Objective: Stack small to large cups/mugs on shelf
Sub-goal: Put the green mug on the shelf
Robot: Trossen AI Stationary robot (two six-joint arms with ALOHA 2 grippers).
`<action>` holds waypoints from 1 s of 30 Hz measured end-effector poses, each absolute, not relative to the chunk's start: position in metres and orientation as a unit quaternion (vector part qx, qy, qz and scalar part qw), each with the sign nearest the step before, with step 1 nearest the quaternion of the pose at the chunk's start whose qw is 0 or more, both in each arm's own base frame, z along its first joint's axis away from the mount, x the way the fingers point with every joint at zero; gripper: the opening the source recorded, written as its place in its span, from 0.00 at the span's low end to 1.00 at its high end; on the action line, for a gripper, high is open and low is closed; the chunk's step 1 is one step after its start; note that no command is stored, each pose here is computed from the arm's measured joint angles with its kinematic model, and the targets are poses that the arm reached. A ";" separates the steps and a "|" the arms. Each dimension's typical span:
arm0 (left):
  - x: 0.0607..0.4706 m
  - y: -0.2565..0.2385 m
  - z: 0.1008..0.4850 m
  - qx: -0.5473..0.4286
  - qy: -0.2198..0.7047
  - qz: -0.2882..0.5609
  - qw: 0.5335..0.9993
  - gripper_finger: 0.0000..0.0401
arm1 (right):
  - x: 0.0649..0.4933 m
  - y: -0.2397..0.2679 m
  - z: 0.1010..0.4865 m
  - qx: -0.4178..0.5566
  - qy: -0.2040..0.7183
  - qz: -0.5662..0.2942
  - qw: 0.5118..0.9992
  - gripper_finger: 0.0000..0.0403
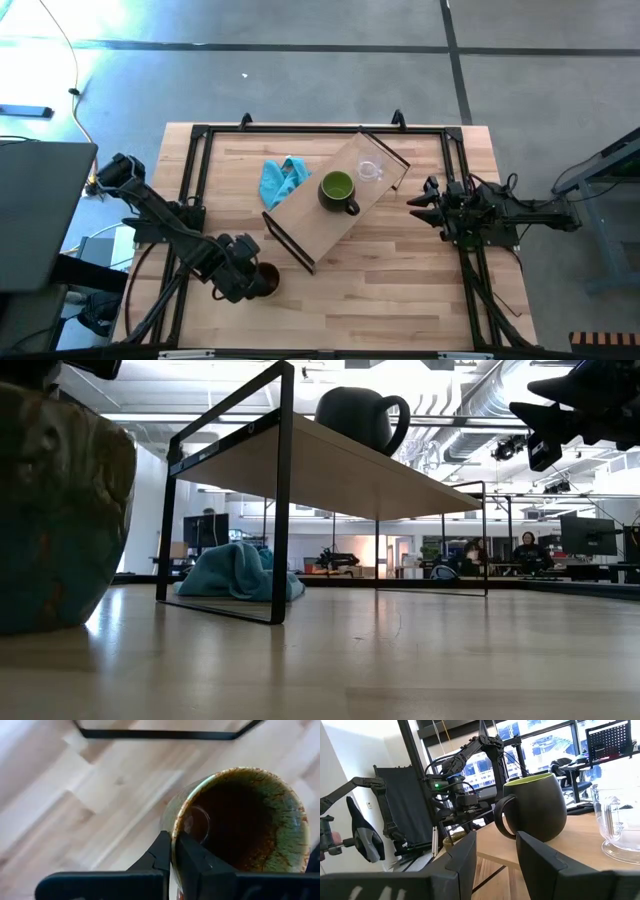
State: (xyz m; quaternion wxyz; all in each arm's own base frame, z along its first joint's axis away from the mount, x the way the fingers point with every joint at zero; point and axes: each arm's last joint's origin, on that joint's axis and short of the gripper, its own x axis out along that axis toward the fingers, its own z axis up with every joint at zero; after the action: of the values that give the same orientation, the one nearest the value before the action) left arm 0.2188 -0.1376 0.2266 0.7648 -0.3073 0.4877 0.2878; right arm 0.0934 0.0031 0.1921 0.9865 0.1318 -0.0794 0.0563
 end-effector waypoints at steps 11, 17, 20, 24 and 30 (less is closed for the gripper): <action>0.216 -0.135 0.232 -0.287 0.498 0.303 0.760 0.00 | 0.093 0.003 0.192 0.131 -0.080 0.056 0.987 0.32; 0.215 -0.135 0.232 -0.291 0.502 0.302 0.756 0.01 | 0.093 0.003 0.192 0.132 -0.080 0.056 0.986 0.32; 0.215 -0.135 0.232 -0.290 0.505 0.301 0.755 0.06 | 0.093 0.003 0.192 0.132 -0.080 0.056 0.986 0.32; 0.215 -0.135 0.232 -0.290 0.507 0.300 0.754 0.15 | 0.093 0.003 0.192 0.136 -0.079 0.057 0.986 0.32; 0.215 -0.135 0.232 -0.291 0.507 0.300 0.754 0.24 | 0.093 0.003 0.192 0.136 -0.080 0.057 0.986 0.32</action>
State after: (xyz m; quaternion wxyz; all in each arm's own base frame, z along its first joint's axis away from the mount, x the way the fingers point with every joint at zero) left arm 0.2149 -0.1353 0.2319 0.7538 -0.2909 0.5074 0.2995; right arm 0.0934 0.0031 0.1922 0.9859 0.1357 -0.0796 0.0567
